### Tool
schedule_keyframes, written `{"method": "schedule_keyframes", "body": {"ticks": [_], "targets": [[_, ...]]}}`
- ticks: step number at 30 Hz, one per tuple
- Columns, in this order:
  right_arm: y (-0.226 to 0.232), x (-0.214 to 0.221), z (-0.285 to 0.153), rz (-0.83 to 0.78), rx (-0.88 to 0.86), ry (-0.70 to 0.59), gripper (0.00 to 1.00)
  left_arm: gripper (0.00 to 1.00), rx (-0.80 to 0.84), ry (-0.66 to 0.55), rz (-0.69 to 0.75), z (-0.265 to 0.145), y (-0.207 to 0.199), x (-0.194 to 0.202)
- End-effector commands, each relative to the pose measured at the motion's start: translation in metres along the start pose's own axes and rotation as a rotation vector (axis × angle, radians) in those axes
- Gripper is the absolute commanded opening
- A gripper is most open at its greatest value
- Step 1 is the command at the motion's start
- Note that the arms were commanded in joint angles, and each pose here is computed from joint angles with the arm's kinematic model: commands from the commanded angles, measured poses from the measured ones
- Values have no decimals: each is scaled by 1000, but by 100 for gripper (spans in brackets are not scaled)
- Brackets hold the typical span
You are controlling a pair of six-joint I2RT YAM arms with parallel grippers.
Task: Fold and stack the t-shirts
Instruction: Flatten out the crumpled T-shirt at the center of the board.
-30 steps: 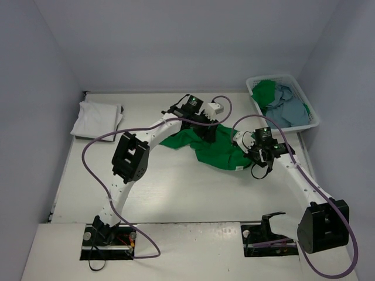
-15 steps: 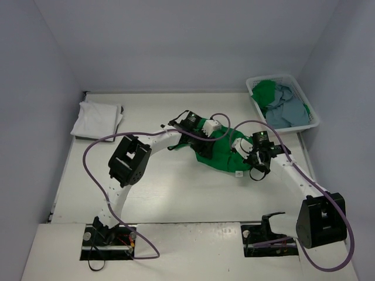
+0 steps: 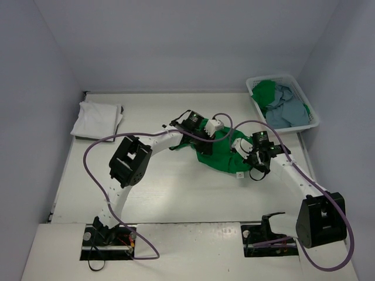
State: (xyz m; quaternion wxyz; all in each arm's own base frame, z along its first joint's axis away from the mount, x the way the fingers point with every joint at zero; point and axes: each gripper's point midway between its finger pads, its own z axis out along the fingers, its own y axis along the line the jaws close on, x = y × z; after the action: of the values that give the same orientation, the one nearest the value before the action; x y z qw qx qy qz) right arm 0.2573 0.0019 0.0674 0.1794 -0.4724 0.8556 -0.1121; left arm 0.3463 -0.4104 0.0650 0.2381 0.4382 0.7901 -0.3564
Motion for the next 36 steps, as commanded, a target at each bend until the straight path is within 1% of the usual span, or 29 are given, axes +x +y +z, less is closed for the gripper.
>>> {"method": "schedule_keyframes", "body": {"ticks": [1, 5, 8, 9, 11, 14, 16, 17, 19, 21, 24, 25, 26, 27, 28, 30, 32, 34, 36], "targets": [[-4, -5, -2, 0, 8, -14, 0, 0, 34, -57, 65, -17, -18, -34], [-4, -5, -2, 0, 9, -13, 0, 0, -1, -61, 89, -30, -17, -39], [-7, -6, -1, 1, 9, -15, 0, 0, -54, -74, 122, -49, -11, -50], [-9, -7, -2, 3, 12, -18, 0, 0, -86, -87, 130, -64, -5, -58], [-13, -9, -2, 8, 19, -20, 0, 0, -112, -104, 131, -81, 1, -67], [-22, -15, -5, 15, 30, -30, 0, 0, -165, -154, 124, -126, 11, -88], [-31, -21, -8, 23, 46, -42, 0, 0, -199, -176, 106, -152, 21, -93], [-32, -23, -8, 22, 47, -43, 0, 0, -214, -203, 113, -170, 17, -100], [-40, -29, -12, 24, 63, -58, 0, 0, -242, -224, 95, -193, 24, -101], [-48, -35, -16, 26, 80, -71, 0, 0, -267, -254, 108, -219, 18, -107], [-54, -51, -22, 25, 78, -126, 0, 0, -313, -293, 115, -256, 16, -113], [-65, -61, -31, 33, 102, -158, 0, 0, -321, -301, 111, -264, 16, -113], [-71, -67, -35, 38, 112, -179, 0, 0, -343, -328, 114, -283, 13, -117], [-77, -76, -41, 46, 125, -214, 0, 0, -354, -343, 118, -293, 11, -120], [-91, -91, -56, 74, 162, -270, 0, 0, -369, -367, 127, -307, 5, -124], [-105, -112, -72, 88, 188, -357, 0, 0, -396, -407, 138, -330, -1, -132], [-132, -135, -102, 130, 278, -466, 0, 0, -428, -448, 165, -355, -13, -140], [-146, -146, -128, 146, 348, -548, 0, 0, -458, -497, 203, -380, -27, -153], [-159, -157, -156, 169, 405, -629, 0, 0, -495, -551, 253, -409, -50, -164]]}}
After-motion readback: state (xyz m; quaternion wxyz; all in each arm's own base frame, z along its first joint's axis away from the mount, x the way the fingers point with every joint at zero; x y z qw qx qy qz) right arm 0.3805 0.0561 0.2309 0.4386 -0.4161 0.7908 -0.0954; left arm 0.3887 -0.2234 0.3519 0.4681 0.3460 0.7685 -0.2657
